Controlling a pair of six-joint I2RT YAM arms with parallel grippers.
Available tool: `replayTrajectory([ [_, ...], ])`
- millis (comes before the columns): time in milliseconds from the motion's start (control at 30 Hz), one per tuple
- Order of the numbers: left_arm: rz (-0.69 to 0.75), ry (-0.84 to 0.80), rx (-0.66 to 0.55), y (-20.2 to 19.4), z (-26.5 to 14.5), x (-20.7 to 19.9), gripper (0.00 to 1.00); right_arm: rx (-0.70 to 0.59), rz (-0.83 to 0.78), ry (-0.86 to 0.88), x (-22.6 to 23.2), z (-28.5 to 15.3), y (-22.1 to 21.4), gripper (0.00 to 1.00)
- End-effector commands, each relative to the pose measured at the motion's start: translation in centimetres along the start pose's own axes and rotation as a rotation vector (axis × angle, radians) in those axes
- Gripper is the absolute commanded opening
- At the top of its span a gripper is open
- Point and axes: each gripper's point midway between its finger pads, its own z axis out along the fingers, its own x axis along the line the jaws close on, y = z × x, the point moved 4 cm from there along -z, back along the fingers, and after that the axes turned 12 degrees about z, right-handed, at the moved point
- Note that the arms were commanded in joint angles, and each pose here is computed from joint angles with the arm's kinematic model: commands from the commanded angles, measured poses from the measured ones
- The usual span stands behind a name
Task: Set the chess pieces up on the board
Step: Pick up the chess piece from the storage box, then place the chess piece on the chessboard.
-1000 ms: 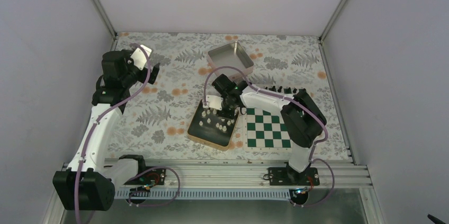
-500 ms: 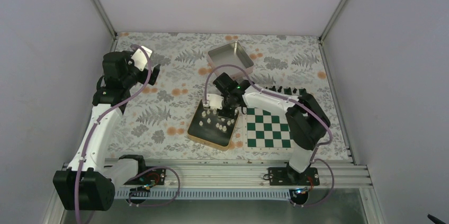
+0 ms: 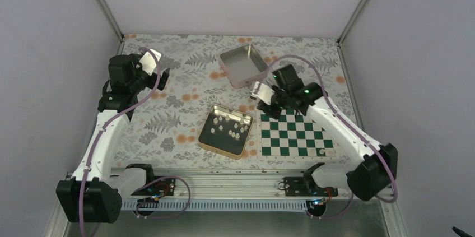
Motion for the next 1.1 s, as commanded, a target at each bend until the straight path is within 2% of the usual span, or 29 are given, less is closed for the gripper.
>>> replayTrajectory([
  [0,0.022,-0.031,-0.020,-0.1,0.0,-0.7,1.00,0.150,0.097,-0.002,-0.1,-1.1,-6.8,0.06],
  [433,0.014,-0.083,-0.044,0.2,0.4,-1.3,1.00,0.372,0.216,-0.053,1.2,-1.6,-18.2,0.04],
  [633,0.020,-0.093,-0.049,0.3,0.1,-1.5,1.00,0.369,0.228,-0.046,0.4,-2.3,-19.1,0.04],
  [800,0.021,-0.095,-0.047,0.4,0.2,-1.5,1.00,0.451,0.171,-0.086,-0.6,-1.9,-20.8,0.04],
  [1067,0.012,-0.088,-0.032,0.1,0.8,-1.3,1.00,0.554,0.093,0.041,-0.5,-1.8,-21.4,0.04],
])
